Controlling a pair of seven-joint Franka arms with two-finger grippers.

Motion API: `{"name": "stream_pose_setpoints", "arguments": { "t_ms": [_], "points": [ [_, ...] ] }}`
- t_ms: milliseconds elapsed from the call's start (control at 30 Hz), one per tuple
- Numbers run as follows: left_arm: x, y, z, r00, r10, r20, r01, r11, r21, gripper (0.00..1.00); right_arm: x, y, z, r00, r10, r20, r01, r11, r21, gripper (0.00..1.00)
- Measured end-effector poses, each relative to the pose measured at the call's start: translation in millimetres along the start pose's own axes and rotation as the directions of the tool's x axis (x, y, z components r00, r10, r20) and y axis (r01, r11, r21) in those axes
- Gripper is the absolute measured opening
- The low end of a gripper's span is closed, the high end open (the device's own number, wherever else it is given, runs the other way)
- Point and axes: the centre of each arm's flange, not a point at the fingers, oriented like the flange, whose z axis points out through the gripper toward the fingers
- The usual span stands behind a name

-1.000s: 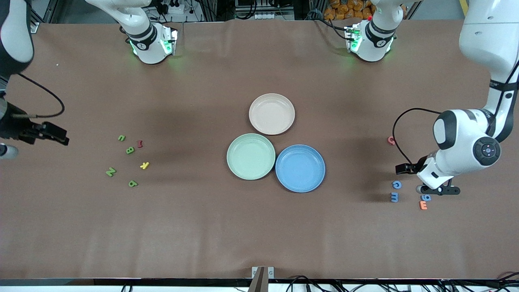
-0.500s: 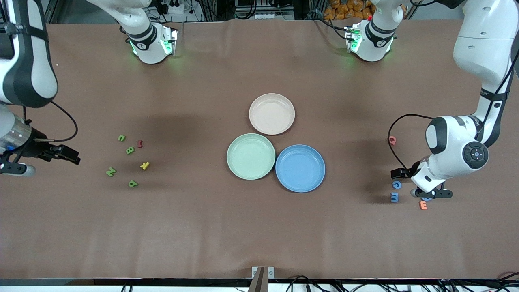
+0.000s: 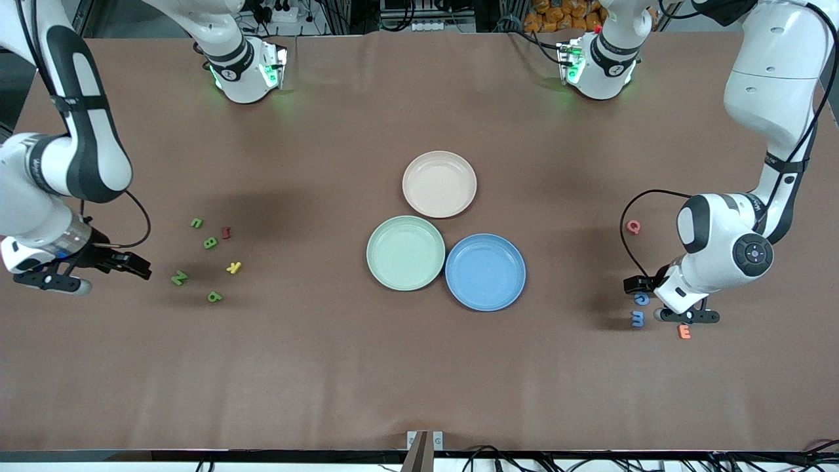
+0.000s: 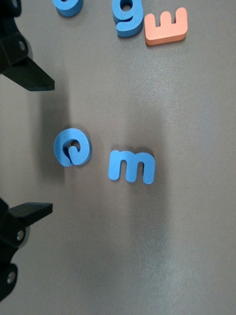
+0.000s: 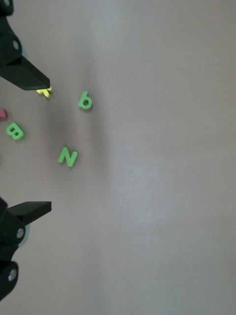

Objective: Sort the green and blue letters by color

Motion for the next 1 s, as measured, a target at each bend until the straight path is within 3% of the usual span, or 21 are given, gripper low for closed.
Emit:
{"name": "stream_pose_setpoints", "arguments": {
  "t_ms": [200, 267, 400, 600, 733, 867, 1000],
  "points": [
    [1.4, -0.3, 1.9, 1.000, 0.009, -0.004, -0.009, 1.000, 0.008, 0.99, -9.2, 4.0, 38.3, 1.000, 0.007, -0.002, -0.007, 1.000, -0.002, 1.00],
    [2.3, -0.4, 4.0, 1.000, 0.014, -0.009, -0.013, 1.000, 0.011, 0.90, -10.6, 4.2, 49.1, 1.000, 0.008, -0.005, -0.008, 1.000, -0.003, 1.00],
    [3.1, -0.5, 9.0, 1.000, 0.018, -0.014, -0.018, 1.000, 0.014, 0.87, -12.0, 4.4, 64.4, 1.000, 0.009, -0.008, -0.009, 1.000, -0.003, 1.00],
    [3.5, -0.5, 12.2, 1.000, 0.020, -0.015, -0.020, 1.000, 0.015, 0.60, -15.7, 4.6, 86.3, 1.000, 0.009, -0.015, -0.009, 1.000, -0.004, 1.00],
    [3.9, -0.6, 11.7, 1.000, 0.020, -0.017, -0.020, 1.000, 0.015, 0.55, -23.7, 4.0, 104.8, 1.000, 0.008, -0.023, -0.008, 1.000, -0.005, 1.00],
    [5.4, -1.2, 9.9, 1.000, 0.020, -0.022, -0.019, 1.000, 0.016, 0.36, -36.1, 3.1, 121.5, 1.000, 0.006, -0.014, -0.006, 1.000, -0.005, 1.00],
    [5.9, -1.1, 9.3, 1.000, 0.020, -0.023, -0.020, 1.000, 0.016, 0.35, -47.6, 2.6, 130.4, 1.000, 0.006, 0.000, -0.006, 1.000, -0.006, 1.00]
  ]
}}
